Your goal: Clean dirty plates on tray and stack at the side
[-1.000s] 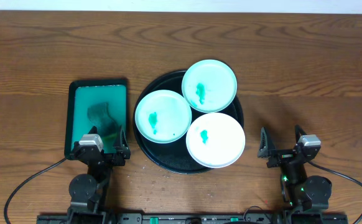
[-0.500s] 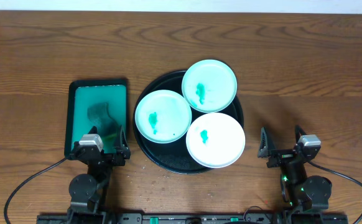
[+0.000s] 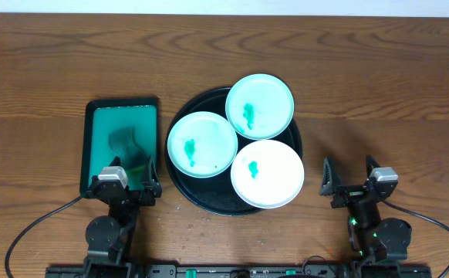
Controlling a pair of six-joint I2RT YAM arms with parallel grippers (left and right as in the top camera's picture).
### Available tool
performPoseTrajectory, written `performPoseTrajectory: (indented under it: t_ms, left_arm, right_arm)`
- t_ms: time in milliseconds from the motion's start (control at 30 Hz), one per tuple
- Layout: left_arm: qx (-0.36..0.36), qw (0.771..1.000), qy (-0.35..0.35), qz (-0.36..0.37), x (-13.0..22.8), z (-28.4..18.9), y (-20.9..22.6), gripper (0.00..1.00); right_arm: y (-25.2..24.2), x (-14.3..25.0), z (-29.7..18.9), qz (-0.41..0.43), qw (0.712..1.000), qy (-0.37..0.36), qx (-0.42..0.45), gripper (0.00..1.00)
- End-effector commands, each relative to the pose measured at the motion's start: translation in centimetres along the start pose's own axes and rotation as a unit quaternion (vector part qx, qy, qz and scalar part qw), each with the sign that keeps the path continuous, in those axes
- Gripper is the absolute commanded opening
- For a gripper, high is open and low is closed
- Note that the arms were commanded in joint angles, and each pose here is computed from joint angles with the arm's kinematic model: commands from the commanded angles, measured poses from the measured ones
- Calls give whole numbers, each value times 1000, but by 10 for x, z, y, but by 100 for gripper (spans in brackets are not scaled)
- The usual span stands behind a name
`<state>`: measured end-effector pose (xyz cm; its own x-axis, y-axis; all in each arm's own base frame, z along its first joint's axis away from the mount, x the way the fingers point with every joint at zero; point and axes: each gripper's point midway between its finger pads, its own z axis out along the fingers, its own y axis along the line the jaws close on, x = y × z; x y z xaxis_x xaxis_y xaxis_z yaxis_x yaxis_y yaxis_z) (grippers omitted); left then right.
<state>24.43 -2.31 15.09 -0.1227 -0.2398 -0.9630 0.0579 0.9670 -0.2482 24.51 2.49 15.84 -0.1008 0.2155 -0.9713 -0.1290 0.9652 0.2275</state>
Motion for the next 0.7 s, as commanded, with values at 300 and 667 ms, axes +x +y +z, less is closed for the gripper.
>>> performPoseTrajectory:
  t_ms: [300, 667]
  left_arm:
    - [-26, 999, 20, -6, 13, 0, 11, 80]
    - [21, 993, 46, -102, -6, -4, -14, 80]
  right_arm:
    - [0, 3, 0, 1, 1000, 4, 1, 99]
    - [0, 3, 0, 1, 1000, 4, 1, 99]
